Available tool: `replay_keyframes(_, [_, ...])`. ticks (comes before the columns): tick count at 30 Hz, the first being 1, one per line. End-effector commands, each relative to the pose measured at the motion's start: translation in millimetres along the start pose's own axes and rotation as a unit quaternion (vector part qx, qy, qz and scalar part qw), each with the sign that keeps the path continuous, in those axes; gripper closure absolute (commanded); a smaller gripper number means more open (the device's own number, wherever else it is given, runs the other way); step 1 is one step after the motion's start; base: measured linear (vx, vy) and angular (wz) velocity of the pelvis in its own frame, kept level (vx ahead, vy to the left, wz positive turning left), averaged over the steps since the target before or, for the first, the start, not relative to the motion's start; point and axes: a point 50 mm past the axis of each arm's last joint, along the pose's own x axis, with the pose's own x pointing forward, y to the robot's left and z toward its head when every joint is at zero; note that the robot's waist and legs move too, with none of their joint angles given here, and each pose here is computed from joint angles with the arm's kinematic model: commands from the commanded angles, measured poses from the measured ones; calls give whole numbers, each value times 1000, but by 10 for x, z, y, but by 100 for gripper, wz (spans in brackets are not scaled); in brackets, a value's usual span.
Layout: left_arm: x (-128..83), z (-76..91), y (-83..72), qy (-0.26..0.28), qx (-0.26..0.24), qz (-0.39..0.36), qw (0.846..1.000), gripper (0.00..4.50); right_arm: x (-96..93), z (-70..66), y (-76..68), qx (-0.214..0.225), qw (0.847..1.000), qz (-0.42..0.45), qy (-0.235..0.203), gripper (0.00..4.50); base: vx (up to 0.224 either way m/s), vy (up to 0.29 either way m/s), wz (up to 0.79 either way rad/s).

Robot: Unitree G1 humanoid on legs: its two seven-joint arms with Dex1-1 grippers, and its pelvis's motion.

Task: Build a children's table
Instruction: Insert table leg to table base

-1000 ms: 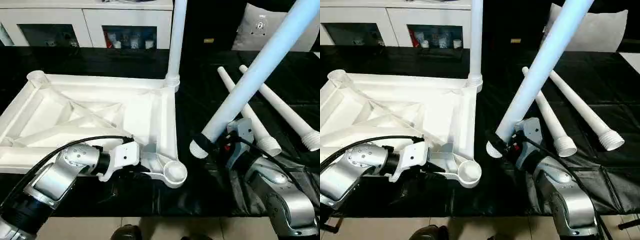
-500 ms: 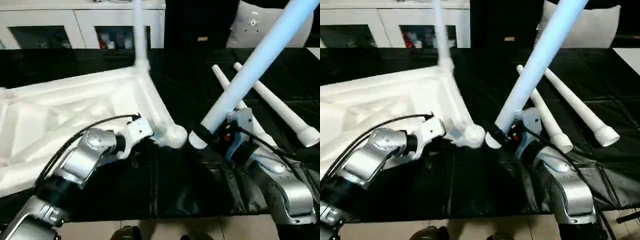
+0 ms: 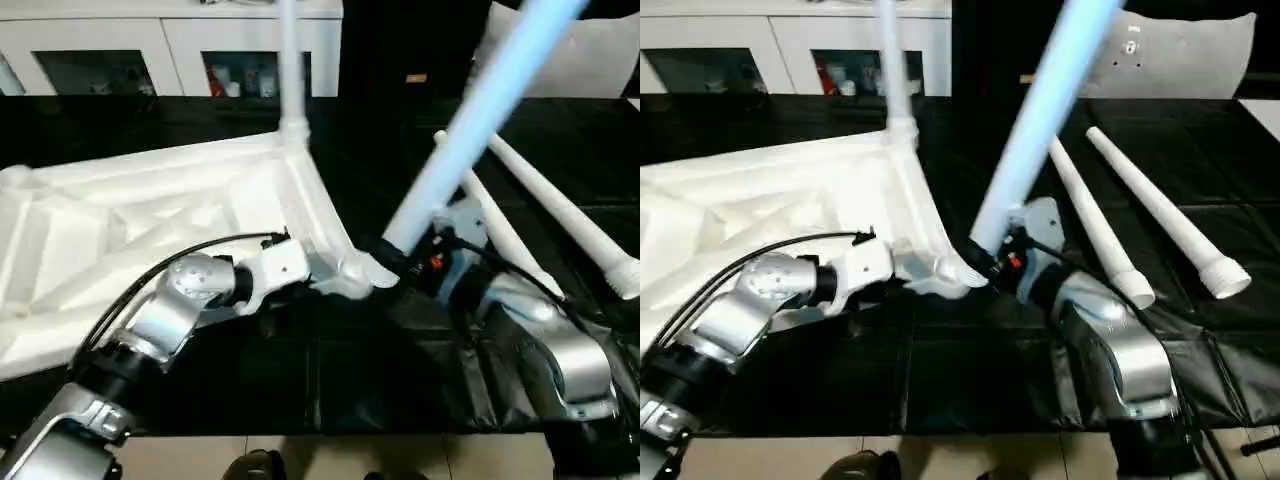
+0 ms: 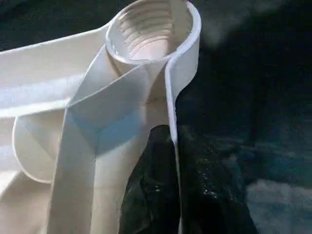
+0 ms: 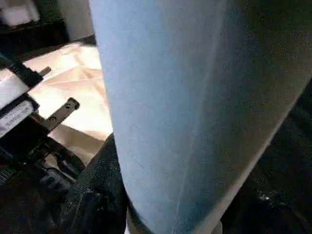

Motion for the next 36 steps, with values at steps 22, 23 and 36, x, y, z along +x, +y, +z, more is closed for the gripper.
replay_keyframes(22, [113, 68, -182, -26, 39, -111, 993, 450, 97, -192, 2, 3, 993, 78, 83, 258, 0, 0, 0])
replay_keyframes(23, [136, 94, -191, -27, 49, -119, 991, 450, 102, -234, -19, 8, 993, 78, 88, 258, 0, 0, 0])
replay_keyframes(36, [144, 32, -112, -20, 44, -72, 996, 450, 4, -421, -102, 67, 995, 35, 61, 258, 0, 0, 0])
